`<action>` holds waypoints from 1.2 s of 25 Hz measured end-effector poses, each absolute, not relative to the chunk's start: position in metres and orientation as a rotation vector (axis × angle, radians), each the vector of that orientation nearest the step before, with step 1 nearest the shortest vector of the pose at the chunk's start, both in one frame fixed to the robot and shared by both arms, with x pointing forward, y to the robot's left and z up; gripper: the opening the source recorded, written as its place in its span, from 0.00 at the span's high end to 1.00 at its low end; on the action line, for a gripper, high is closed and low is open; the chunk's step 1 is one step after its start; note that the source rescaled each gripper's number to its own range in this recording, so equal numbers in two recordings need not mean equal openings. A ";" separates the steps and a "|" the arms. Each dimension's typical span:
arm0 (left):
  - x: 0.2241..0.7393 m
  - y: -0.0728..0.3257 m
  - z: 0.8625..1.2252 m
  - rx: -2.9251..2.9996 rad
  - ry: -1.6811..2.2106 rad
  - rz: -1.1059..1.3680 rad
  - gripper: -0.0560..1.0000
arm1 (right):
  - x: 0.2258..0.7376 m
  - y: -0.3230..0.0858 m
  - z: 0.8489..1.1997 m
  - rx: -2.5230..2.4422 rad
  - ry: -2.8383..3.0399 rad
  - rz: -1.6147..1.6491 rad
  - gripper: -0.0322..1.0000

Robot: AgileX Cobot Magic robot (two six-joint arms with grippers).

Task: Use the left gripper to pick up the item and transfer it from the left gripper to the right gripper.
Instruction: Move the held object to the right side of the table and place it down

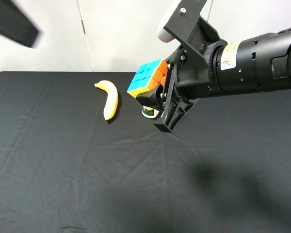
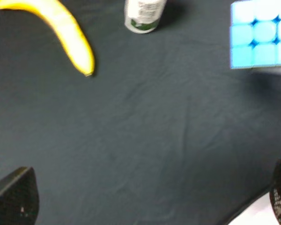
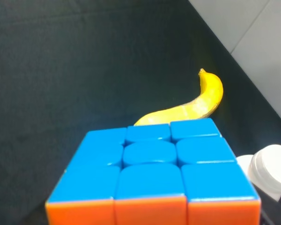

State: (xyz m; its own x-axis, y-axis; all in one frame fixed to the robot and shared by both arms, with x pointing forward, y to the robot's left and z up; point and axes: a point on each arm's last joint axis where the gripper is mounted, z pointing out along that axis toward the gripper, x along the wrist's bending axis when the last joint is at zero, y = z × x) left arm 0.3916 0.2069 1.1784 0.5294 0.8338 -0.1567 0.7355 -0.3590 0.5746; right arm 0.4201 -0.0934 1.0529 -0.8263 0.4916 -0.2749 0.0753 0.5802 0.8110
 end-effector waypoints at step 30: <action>0.234 0.308 1.045 1.947 1.386 0.544 0.03 | 0.420 -0.093 1.053 0.517 2.340 1.189 0.93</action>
